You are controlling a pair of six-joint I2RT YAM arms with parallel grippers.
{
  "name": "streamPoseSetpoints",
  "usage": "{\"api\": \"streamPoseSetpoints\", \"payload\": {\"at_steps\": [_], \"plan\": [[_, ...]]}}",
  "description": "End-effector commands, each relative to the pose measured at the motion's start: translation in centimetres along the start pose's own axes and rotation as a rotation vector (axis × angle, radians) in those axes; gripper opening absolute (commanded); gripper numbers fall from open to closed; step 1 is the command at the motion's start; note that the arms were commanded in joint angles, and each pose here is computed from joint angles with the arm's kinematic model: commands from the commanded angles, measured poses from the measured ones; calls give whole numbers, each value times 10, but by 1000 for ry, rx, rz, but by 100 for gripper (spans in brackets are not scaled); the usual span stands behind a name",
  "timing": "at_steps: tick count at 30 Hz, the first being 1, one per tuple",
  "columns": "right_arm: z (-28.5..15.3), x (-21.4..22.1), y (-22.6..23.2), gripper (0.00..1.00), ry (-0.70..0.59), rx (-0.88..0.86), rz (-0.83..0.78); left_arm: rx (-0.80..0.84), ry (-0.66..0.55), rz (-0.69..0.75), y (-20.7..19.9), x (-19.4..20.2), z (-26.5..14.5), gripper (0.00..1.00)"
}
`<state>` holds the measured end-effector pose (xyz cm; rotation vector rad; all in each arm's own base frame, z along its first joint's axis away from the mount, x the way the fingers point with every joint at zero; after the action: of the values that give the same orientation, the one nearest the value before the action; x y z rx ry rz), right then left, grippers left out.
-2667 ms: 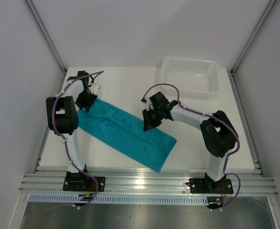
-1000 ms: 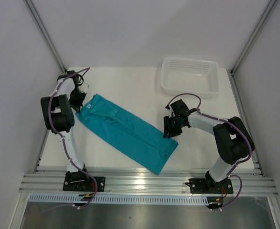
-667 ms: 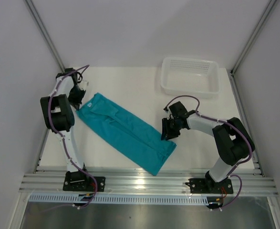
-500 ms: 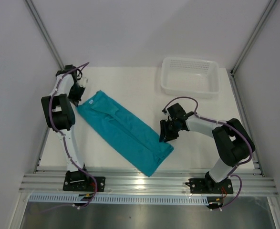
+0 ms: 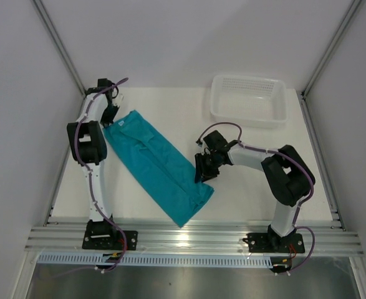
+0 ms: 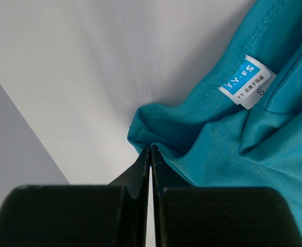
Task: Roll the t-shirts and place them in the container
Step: Fold the tshirt
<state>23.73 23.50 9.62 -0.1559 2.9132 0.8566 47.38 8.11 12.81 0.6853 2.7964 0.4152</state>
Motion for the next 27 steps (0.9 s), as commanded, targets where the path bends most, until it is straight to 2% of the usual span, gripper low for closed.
{"api": "streamPoseSetpoints", "payload": {"at_steps": [1,6,12,22,27], "plan": [[18,3,-4,36,36,66,-25,-91,-72,4,13,-22,-2,1],[21,6,-3,36,48,56,-2,-168,-121,83,15,-41,3,1],[27,15,6,36,71,30,-16,-254,-221,91,23,-69,5,1],[41,30,16,36,96,11,-18,-351,-381,182,-3,-117,2,1],[37,35,22,38,105,-20,-19,-399,-426,278,-25,-141,-2,1]]}}
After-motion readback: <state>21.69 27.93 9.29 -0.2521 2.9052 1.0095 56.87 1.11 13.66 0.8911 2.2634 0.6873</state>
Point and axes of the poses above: each gripper's point midway between its finger pads, its own z axis out along the fingers, its own y axis along the line the jaws close on, x = y × z, the point moved 9 cm from there along -z, back along the fingers, and after that the axes turned 11 degrees about z, right-handed, at the moved point
